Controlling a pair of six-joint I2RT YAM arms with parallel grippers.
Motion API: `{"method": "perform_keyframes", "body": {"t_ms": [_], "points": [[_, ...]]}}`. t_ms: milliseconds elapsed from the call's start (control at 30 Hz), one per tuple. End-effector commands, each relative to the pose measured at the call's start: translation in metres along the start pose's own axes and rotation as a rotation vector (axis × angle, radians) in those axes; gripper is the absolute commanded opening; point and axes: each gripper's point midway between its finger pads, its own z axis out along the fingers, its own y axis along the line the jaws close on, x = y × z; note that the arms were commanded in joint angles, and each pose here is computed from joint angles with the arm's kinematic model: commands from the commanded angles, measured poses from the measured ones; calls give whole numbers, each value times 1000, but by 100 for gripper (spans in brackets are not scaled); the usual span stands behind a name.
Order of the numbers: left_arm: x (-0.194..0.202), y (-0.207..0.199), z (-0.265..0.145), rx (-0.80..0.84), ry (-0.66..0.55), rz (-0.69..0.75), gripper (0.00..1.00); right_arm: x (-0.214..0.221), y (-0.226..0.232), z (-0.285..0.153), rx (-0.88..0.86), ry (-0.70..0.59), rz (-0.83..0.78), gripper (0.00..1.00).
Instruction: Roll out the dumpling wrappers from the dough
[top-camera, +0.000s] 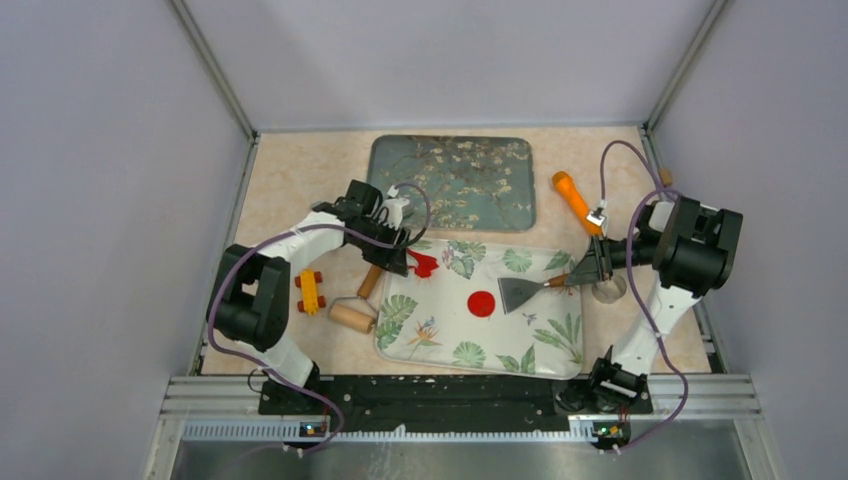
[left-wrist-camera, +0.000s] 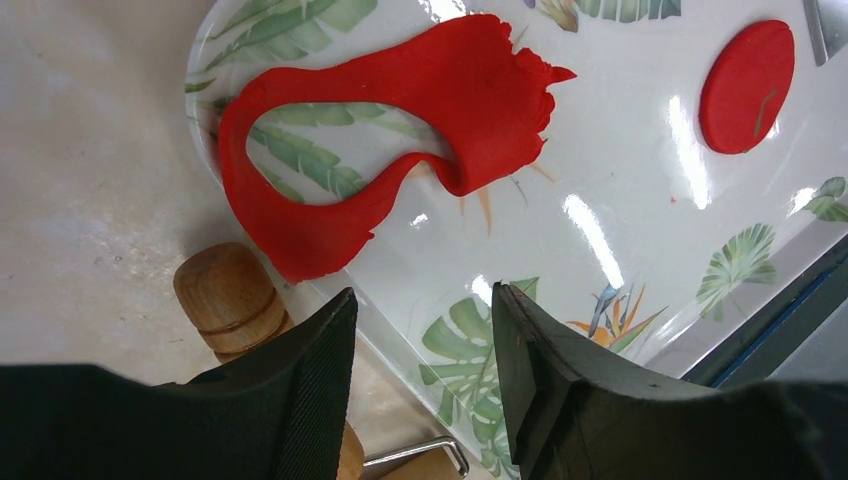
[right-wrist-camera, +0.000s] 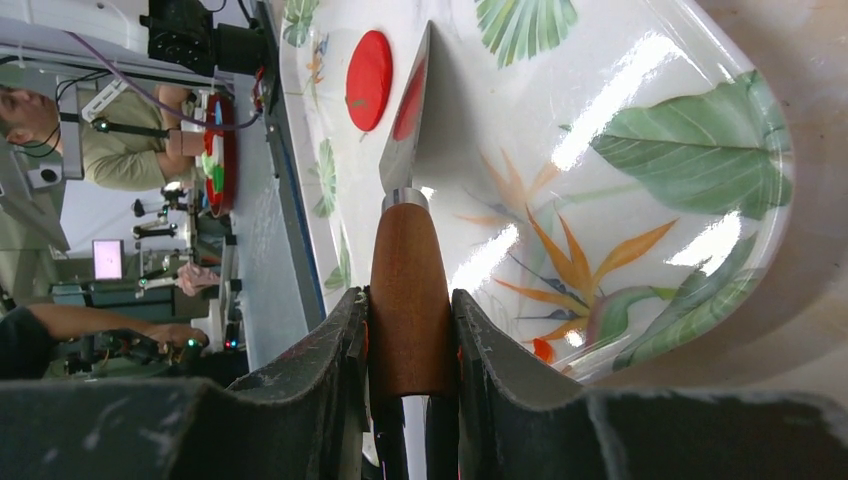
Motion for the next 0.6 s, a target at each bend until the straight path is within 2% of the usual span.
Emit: {"method": "perform_keyframes", "body": {"t_ms": [0, 200, 567], "points": [[-20, 2, -8, 2, -43, 35, 55, -3, -9, 3, 28, 35, -116, 0], [-28, 8, -8, -4, -63, 30, 55, 13, -6, 14, 24, 128, -122, 0], [-32, 13, -13, -9, -94, 16, 55, 10, -8, 25, 23, 155, -128, 0]]}}
